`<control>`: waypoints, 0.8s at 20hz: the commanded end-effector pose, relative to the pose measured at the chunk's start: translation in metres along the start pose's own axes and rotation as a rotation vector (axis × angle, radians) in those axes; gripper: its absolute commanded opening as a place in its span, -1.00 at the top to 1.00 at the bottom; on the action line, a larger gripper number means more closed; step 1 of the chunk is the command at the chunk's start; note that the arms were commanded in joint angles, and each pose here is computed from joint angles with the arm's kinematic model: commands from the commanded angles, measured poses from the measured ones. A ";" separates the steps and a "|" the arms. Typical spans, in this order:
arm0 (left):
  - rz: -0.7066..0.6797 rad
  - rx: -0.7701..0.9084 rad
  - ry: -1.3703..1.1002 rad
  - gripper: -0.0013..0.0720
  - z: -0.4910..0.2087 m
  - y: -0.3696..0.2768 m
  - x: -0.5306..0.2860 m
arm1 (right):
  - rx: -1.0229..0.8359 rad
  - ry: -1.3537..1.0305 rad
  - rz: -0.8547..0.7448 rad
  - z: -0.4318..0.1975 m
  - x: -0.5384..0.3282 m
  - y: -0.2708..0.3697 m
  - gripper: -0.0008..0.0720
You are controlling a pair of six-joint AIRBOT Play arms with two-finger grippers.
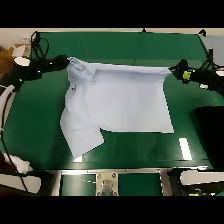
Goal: Fold the shirts.
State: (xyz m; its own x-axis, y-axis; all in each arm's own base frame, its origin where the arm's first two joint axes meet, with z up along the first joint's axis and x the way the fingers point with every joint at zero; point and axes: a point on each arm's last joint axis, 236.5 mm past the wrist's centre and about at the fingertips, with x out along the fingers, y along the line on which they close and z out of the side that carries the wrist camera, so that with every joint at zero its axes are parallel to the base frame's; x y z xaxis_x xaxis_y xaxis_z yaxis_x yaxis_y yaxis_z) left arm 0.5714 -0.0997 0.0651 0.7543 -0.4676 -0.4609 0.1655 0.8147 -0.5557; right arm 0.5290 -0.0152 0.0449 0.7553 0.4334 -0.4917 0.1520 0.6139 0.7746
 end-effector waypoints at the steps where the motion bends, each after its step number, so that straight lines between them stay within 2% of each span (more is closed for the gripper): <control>1: -0.015 0.008 0.020 -0.74 -0.009 0.009 0.010 | 0.027 0.030 0.003 0.001 0.012 -0.014 0.24; 2: -0.056 0.009 0.051 -0.89 -0.007 0.006 0.002 | 0.028 0.048 0.022 0.004 0.004 -0.012 0.16; 5: -0.170 -0.017 0.178 -0.88 0.003 0.012 -0.048 | 0.053 0.156 0.080 0.001 -0.039 -0.021 0.19; 7: -0.146 -0.112 0.335 -0.87 -0.015 0.045 -0.092 | 0.063 0.255 0.063 -0.016 -0.071 -0.042 0.19; 11: -0.054 -0.346 0.683 -0.87 -0.106 0.099 -0.163 | 0.090 0.336 -0.073 -0.055 -0.120 -0.095 0.18; 12: -0.050 -0.403 0.724 -0.83 -0.129 0.104 -0.171 | 0.101 0.332 -0.089 -0.062 -0.129 -0.104 0.18; 13: -0.041 -0.438 0.758 -0.57 -0.152 0.108 -0.175 | 0.111 0.321 -0.093 -0.067 -0.136 -0.110 0.18; 14: -0.028 -0.458 0.799 -0.51 -0.177 0.110 -0.178 | 0.131 0.307 -0.100 -0.071 -0.142 -0.117 0.18; 16: -0.027 -0.516 0.831 -0.51 -0.215 0.112 -0.175 | 0.169 0.296 -0.108 -0.080 -0.149 -0.128 0.19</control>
State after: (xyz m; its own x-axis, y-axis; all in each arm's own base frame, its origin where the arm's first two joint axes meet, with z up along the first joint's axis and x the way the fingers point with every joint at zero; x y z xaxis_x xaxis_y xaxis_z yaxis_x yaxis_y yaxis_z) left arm 0.3731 0.0080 -0.0307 0.1474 -0.7136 -0.6849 -0.1711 0.6636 -0.7282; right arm 0.3753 -0.1005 0.0007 0.5332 0.5618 -0.6326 0.3030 0.5713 0.7628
